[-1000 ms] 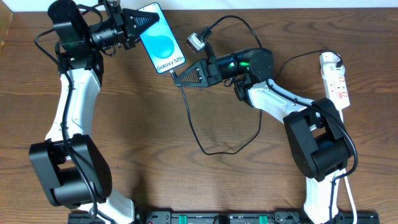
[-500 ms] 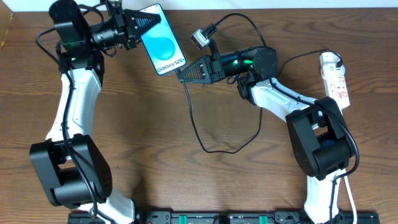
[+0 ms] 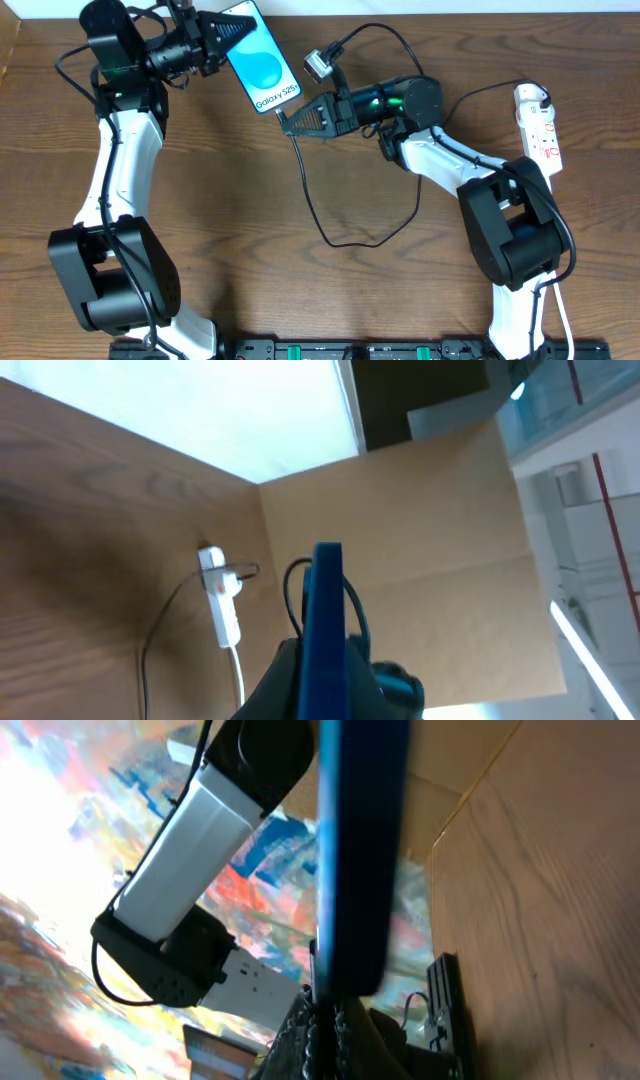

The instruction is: Plug charger to phone and switch on socket

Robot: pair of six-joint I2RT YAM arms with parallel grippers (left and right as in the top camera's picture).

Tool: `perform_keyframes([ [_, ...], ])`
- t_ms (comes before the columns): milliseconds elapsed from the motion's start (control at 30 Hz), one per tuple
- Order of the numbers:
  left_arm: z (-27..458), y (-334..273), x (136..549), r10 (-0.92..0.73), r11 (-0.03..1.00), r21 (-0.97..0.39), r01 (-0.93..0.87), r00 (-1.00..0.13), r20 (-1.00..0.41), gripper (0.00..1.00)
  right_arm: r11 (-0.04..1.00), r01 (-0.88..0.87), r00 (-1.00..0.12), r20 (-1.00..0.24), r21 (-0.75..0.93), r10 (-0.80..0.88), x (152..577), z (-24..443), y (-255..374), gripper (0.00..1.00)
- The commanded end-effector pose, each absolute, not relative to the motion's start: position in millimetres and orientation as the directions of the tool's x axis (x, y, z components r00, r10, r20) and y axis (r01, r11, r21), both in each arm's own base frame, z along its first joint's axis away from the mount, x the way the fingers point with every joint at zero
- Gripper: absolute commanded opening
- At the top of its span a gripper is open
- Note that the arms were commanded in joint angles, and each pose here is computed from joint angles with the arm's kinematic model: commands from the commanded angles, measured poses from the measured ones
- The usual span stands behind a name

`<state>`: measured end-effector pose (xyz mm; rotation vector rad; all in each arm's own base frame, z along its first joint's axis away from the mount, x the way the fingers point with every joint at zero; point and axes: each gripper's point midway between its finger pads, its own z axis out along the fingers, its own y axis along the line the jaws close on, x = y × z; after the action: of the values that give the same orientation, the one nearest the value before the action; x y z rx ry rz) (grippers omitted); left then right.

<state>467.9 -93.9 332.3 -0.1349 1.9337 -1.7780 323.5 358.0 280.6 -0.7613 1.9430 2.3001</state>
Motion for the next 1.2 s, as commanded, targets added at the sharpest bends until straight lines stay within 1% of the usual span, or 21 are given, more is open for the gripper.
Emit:
perform_keyframes([
  [0, 347.7, -91.5, 467.0, -0.415, 0.160, -0.936, 0.313, -0.839, -0.351, 0.07, -0.224, -0.343, -0.874, -0.398, 0.912, -0.280, 322.2, 278.3, 361.4, 0.01],
  [433, 347.8, -86.9, 463.6, -0.404, 0.150, -0.940, 0.306, -0.849, -0.340, 0.07, -0.224, -0.343, -0.874, -0.398, 0.912, -0.280, 322.2, 278.3, 361.5, 0.01],
  [1167, 348.0, -92.2, 451.2, -0.333, 0.132, -0.932, 0.337, -0.871, -0.362, 0.07, -0.224, -0.344, -0.874, -0.399, 0.912, -0.278, 322.8, 278.4, 361.0, 0.01],
])
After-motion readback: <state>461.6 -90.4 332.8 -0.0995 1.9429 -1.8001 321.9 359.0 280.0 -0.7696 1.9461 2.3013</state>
